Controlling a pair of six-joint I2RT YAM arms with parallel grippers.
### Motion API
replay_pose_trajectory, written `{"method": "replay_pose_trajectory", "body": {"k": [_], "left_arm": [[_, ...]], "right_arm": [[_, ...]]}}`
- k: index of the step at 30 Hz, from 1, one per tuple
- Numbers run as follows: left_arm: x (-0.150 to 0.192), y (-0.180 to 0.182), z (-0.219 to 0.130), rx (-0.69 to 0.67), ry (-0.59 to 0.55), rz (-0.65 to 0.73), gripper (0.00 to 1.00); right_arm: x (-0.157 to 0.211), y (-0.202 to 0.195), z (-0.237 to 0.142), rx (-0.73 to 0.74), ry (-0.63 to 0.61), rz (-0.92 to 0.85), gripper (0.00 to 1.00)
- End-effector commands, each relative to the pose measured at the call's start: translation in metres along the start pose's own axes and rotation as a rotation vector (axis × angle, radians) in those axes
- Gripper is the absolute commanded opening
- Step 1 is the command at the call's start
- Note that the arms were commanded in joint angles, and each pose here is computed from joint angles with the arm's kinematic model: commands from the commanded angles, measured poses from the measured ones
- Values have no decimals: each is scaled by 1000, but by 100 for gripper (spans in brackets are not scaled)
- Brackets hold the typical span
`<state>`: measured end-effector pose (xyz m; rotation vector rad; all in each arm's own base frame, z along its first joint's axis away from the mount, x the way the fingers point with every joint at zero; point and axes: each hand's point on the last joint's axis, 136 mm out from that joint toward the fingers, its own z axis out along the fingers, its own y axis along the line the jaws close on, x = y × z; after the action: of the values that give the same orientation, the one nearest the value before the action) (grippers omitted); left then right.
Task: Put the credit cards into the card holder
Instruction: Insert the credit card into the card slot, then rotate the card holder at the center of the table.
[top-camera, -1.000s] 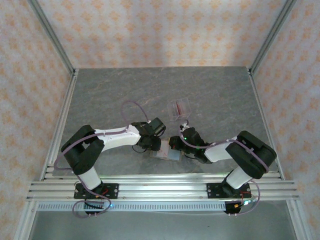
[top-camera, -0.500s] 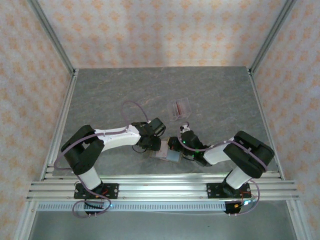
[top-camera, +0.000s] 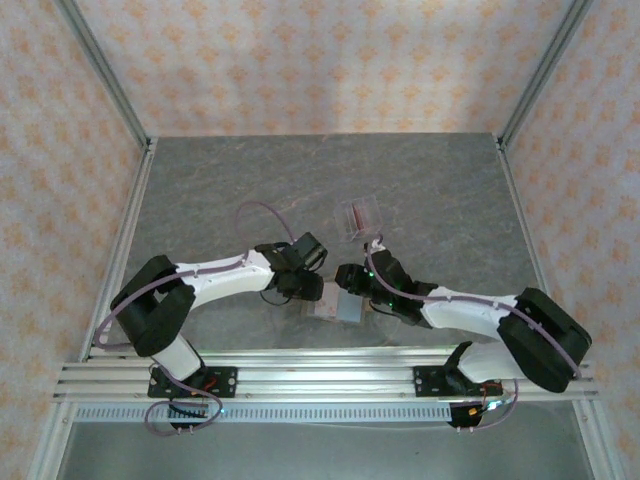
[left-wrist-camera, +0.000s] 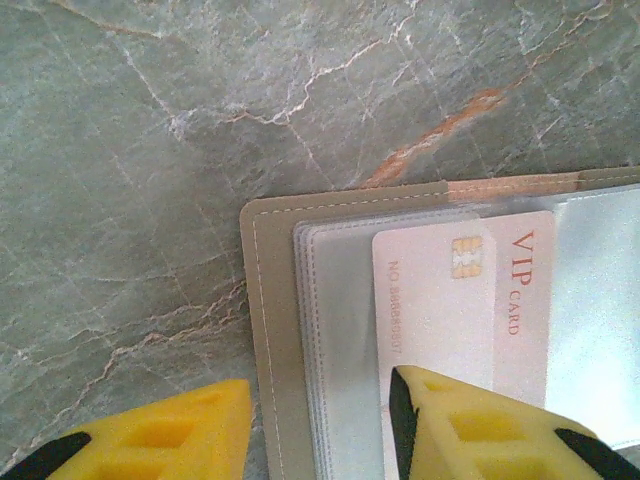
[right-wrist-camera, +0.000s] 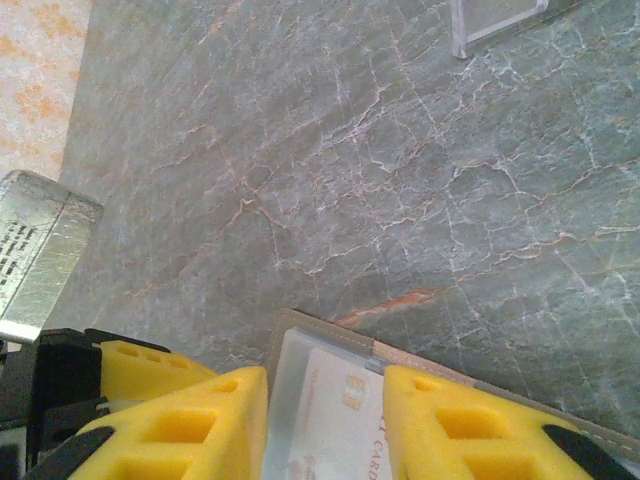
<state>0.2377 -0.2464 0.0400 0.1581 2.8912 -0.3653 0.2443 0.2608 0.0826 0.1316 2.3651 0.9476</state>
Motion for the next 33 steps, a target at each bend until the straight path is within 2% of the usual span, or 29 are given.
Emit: {"method": "replay_pose_trajectory", "body": {"k": [1, 2, 5, 13, 18, 26, 33], "left_arm": [[-5, 0, -18, 30, -17, -18, 41], [-5, 1, -17, 26, -16, -15, 40], [-7, 1, -15, 21, -14, -6, 35], [-4, 4, -1, -3, 23, 5, 21], [-3, 5, 4, -12, 32, 11, 20], [3, 9, 14, -19, 49, -6, 20], [7, 12, 19, -17, 56, -24, 20]], "right_arm": [[33, -18, -18, 115, 181, -13, 14], [40, -20, -21, 128, 208, -14, 7], [58, -26, -26, 180, 270, -39, 0], [88, -41, -35, 250, 383, -36, 0], [100, -54, -35, 300, 438, -39, 0], [82, -78, -26, 416, 396, -28, 0], [54, -83, -48, 492, 340, -58, 0]]}}
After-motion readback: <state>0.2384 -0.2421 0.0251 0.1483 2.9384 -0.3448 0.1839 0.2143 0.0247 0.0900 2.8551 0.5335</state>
